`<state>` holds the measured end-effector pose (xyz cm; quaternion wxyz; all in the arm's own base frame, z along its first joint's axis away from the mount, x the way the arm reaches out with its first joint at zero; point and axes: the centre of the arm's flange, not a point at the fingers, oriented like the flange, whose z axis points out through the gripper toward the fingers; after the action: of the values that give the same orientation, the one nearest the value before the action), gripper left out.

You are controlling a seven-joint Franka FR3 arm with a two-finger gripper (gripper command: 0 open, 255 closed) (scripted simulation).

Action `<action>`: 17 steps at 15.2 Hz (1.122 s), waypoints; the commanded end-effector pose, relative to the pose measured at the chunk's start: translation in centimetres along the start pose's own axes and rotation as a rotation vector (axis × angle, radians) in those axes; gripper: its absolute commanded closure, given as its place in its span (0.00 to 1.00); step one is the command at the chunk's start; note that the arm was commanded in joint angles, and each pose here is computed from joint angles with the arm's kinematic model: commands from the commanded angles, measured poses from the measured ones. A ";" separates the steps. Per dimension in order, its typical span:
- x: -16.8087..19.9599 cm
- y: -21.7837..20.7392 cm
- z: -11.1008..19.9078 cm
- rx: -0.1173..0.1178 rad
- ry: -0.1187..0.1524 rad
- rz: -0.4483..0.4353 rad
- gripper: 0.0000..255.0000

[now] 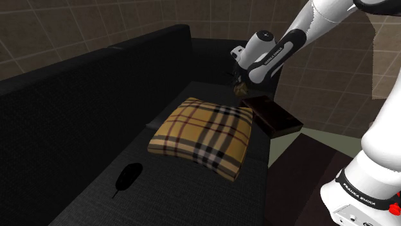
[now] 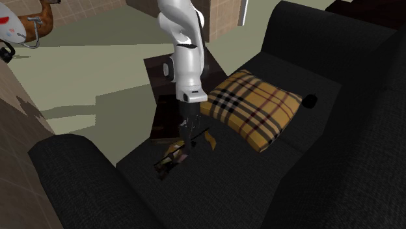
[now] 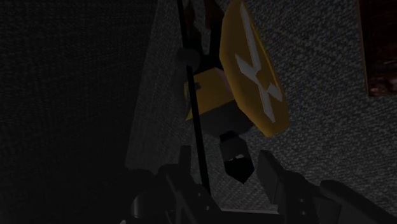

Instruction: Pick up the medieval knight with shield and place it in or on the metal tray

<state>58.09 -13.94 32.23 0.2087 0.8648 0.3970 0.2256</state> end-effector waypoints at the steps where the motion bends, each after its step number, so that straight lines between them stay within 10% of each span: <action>1: 0.3 0.5 -0.9 0.000 0.000 0.000 1.00; 17: -4.5 -4.3 -11.8 0.000 0.000 0.000 1.00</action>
<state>47.65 -12.71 38.23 0.2086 0.8647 0.3976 0.2251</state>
